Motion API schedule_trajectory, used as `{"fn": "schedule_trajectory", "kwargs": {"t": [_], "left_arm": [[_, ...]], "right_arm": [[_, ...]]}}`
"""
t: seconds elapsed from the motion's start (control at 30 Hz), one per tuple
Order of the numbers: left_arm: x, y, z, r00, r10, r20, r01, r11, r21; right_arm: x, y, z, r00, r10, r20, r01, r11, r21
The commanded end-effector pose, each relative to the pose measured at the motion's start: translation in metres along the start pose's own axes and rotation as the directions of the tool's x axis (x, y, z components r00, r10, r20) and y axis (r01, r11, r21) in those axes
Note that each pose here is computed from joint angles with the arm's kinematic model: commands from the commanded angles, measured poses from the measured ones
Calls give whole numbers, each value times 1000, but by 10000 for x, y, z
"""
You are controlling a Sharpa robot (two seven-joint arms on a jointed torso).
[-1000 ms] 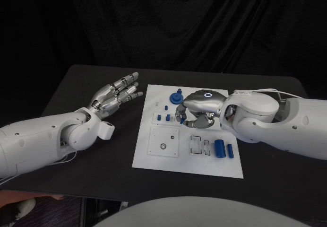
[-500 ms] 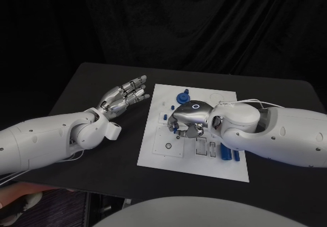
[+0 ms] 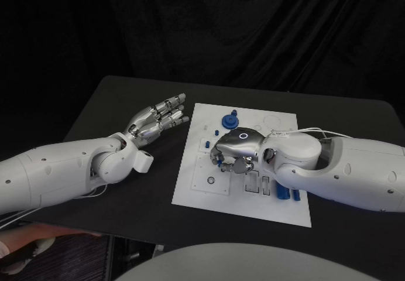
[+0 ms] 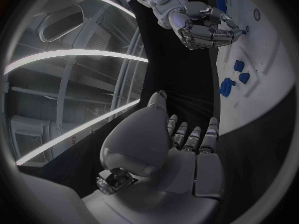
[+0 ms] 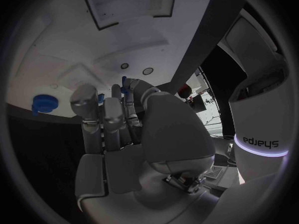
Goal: Assemble the parts on the task board
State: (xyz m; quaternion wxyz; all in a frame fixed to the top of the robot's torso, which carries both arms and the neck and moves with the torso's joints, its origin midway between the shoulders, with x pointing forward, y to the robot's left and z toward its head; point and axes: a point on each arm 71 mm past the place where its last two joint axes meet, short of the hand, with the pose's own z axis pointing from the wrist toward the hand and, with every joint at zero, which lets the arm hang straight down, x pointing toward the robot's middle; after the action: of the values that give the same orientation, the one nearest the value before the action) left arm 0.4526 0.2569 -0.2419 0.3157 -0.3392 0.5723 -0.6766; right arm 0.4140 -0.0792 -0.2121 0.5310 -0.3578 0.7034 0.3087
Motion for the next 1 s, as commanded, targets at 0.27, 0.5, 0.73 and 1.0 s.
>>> {"fn": "schedule_trajectory", "kwargs": {"t": [0.27,0.5,0.73,1.0], "left_arm": [[19,-57,3,1000,-16,-10,17,996,92],[12,-47,2,1000,-16,-9,16,996,88],[18,-37,5,1000,-18,-11,19,996,84],[13,-27,2,1000,-17,-9,18,997,79]], "right_arm": [[29,8,-77,999,-27,34,26,1000,7],[79,3,-122,999,-14,47,14,1000,13],[119,3,-134,999,-7,47,6,1000,16],[150,-28,-120,999,-6,44,5,1000,23]]}}
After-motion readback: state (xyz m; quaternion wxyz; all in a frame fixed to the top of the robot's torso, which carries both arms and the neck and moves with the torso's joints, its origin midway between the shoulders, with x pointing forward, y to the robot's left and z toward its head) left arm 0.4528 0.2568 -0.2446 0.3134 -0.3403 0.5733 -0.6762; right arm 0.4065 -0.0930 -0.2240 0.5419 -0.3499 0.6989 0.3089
